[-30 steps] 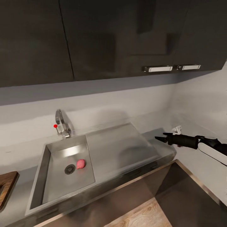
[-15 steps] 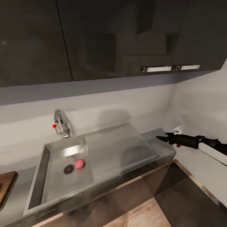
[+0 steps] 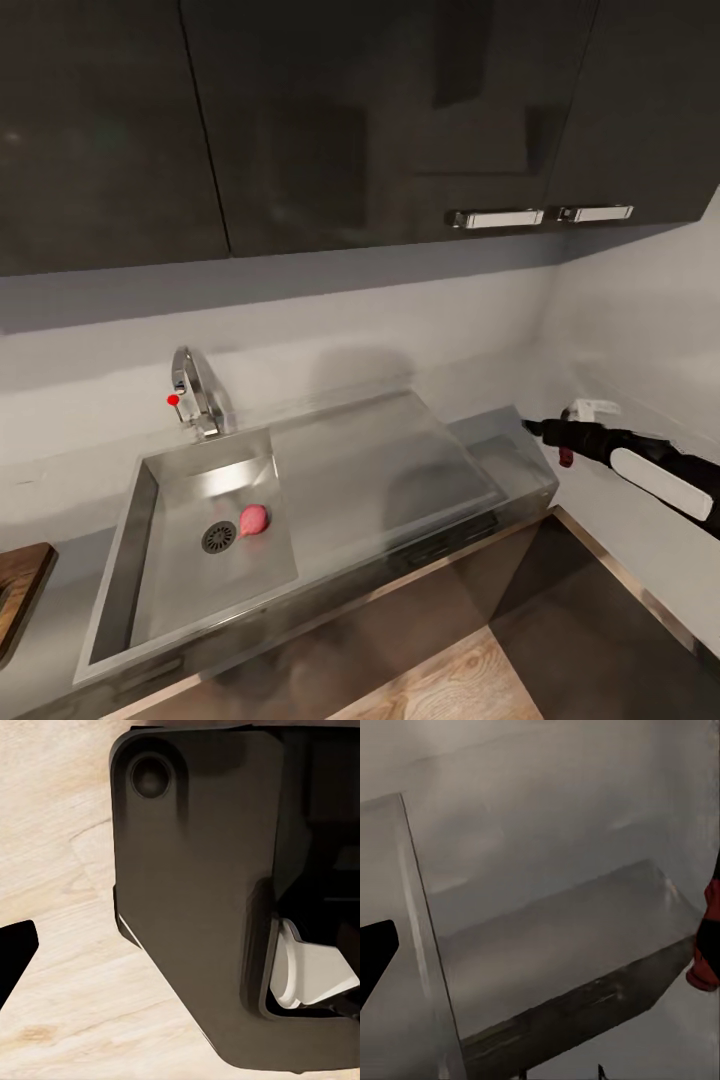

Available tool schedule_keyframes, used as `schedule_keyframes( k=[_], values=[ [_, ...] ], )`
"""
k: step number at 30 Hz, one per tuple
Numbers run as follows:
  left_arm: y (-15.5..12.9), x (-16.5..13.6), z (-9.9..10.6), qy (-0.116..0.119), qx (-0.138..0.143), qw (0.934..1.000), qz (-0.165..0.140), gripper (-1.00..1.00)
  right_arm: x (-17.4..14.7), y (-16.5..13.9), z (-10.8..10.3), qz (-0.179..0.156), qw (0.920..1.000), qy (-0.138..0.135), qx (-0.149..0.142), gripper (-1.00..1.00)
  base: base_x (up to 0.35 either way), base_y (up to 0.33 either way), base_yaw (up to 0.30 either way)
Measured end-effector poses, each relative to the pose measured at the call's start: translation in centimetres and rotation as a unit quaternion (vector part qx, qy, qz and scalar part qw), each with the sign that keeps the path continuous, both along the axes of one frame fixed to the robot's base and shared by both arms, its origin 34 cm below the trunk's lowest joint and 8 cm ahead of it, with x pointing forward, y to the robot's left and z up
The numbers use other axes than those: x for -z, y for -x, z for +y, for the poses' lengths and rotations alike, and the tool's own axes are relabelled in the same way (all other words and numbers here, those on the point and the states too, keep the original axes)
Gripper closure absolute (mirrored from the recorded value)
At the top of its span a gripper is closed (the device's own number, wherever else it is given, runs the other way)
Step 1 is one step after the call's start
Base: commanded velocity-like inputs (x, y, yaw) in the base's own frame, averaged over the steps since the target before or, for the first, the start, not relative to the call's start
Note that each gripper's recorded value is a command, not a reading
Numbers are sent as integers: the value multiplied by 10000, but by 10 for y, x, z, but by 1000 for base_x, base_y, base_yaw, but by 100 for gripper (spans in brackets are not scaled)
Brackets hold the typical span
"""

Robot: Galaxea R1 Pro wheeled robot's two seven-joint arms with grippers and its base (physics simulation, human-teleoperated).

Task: In the kitchen, take the Vidalia onion out of the sink, dice it on the chopping board with the paring knife, put the diced onion into the bowl on the countertop, then place both the paring knife and the chopping board into the sink.

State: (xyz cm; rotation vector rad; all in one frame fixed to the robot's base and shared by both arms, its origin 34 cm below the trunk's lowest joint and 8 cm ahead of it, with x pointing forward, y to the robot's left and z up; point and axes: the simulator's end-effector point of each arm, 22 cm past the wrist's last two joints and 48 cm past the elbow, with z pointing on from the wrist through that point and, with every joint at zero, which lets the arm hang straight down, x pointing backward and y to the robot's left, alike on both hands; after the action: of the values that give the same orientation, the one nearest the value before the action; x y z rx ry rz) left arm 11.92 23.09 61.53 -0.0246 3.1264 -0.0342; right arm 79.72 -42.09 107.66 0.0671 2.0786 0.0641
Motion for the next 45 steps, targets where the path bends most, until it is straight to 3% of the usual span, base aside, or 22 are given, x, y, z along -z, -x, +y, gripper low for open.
schedule_keyframes(
  k=[1,3,11,14,15,19,25,31,45],
  values=[
    [0,0,0,2,0,10000,0,-100,2,-1,-6,25,9997,101,236,-100,0,0,0],
    [0,0,-1,6,0,10000,1,-100,4,-1,-10,67,9989,185,421,-100,0,0,0],
    [0,0,-1,8,-1,10000,-1,-100,-2,0,-22,399,9972,76,624,-100,0,0,0],
    [0,0,-1,8,-1,10000,0,-100,-6,4,-46,646,9934,-6,943,-100,0,0,0],
    [0,0,-1,8,-1,10000,2,-100,-3,7,-61,748,9904,25,1160,-100,0,0,0],
    [0,0,-1,8,-1,10000,0,-100,7,17,-95,940,9827,91,1594,-100,0,0,0],
    [0,0,-1,8,0,10000,1,-100,30,29,-120,1235,9731,97,1945,-100,0,0,0],
    [0,0,-2,13,-2,10000,-1,-100,61,45,-111,1894,9626,-32,1937,-100,0,0,0],
    [0,0,-12,74,-13,10000,3,-100,64,48,-111,1977,9604,-151,1959,-100,71,0,0]
  ],
)
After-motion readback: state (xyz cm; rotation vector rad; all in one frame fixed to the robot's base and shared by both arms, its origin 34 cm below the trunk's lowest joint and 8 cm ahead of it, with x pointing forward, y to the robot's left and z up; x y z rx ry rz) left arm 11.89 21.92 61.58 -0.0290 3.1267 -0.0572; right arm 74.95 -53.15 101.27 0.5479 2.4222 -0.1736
